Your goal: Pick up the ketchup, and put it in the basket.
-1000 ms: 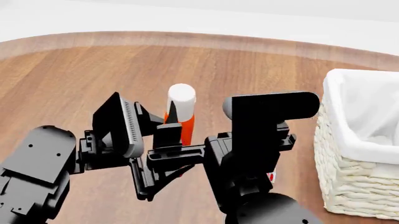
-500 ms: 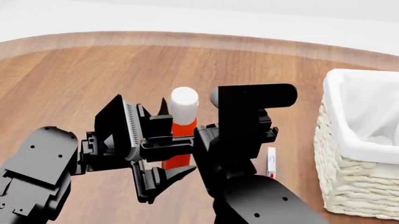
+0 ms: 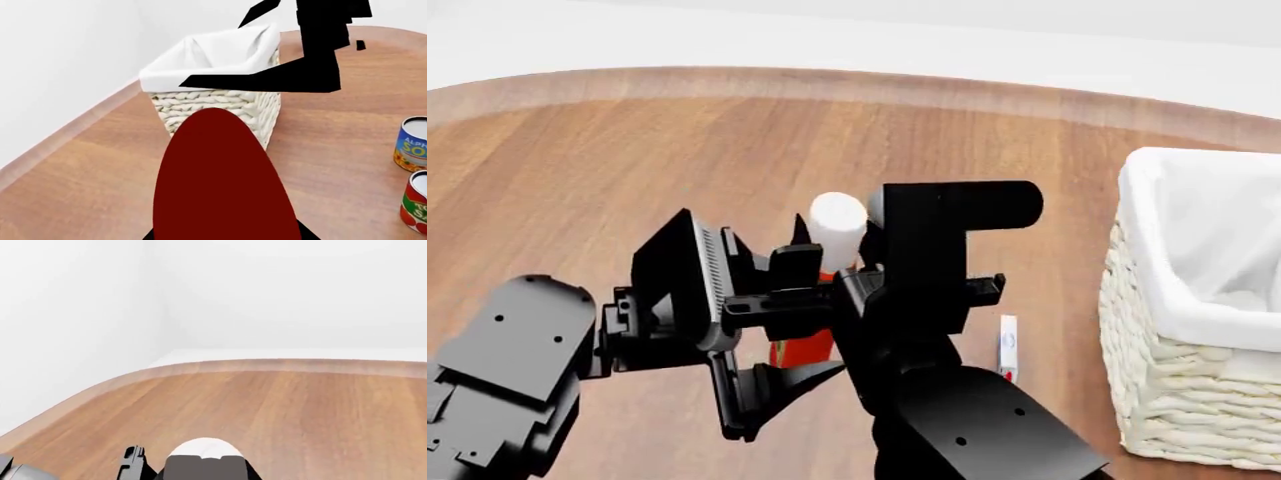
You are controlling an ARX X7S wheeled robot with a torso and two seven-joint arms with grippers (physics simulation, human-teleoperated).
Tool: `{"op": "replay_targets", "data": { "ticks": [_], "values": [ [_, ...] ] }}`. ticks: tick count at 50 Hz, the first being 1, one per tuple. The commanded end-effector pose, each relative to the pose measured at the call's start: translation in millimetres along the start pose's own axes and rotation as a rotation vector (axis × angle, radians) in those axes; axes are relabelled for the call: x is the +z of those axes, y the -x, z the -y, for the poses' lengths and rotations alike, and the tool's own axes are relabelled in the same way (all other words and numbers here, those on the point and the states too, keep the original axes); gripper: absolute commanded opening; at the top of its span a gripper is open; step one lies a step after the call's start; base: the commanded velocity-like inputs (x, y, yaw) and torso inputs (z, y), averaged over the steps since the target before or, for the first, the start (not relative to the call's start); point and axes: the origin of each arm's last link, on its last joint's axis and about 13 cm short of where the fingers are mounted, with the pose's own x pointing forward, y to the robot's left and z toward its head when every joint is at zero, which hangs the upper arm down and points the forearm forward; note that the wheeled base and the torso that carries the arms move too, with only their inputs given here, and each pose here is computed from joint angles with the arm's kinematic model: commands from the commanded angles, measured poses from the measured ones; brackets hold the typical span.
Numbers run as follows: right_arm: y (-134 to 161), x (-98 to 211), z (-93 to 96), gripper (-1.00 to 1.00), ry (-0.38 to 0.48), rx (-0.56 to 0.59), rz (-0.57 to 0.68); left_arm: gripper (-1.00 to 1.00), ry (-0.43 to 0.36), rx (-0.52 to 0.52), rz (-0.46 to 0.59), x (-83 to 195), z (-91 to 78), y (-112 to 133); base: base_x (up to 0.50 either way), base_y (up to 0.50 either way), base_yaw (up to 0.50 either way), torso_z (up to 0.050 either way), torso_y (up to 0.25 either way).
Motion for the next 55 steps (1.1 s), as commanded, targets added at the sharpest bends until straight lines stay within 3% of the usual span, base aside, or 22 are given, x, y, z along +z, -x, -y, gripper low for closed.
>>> {"op": "replay_targets", "data": {
  "ticks": [1,12,13,26,44,47,50,52,55],
  "values": [
    [-5,1,3.5,-1.00,-0.004,-0.017,0.012,-1.00,0.029,-0.033,0.064,4,1.3,-6,0.00,0.00,0.00,0.000,0.000],
    [-5,0,3.8,-1.00,-0.008,-0.019,0.010,-1.00,0.011,-0.009,0.055,2,2.9,-6,0.00,0.00,0.00,0.000,0.001],
    [-5,0,3.7,-1.00,-0.010,-0.017,0.010,1.00,0.009,0.005,0.041,1,3.5,-7,0.00,0.00,0.00,0.000,0.000],
    [-9,2,9.7,-1.00,-0.017,-0.041,0.013,1.00,0.009,-0.030,0.053,-1,4.3,-6,0.00,0.00,0.00,0.001,0.000],
    [-13,22,50.3,-1.00,-0.073,-0.202,0.097,1.00,0.014,-0.028,0.053,-16,11.0,-1,0.00,0.00,0.00,0.000,0.001],
    [-13,25,55.2,-1.00,-0.041,-0.228,0.106,1.00,0.025,-0.009,0.069,-22,13.9,1,0.00,0.00,0.00,0.000,0.000],
    [-12,29,64.8,-1.00,-0.030,-0.267,0.102,1.00,0.038,0.120,0.105,-27,16.4,4,0.00,0.00,0.00,0.000,0.000],
    [-11,28,67.9,-1.00,-0.007,-0.299,0.085,1.00,0.062,0.110,0.126,-31,18.4,6,0.00,0.00,0.00,0.000,0.000],
    [-8,29,72.3,-1.00,0.008,-0.323,0.080,1.00,0.076,0.248,0.151,-38,23.0,7,0.00,0.00,0.00,0.000,0.000]
  ]
}}
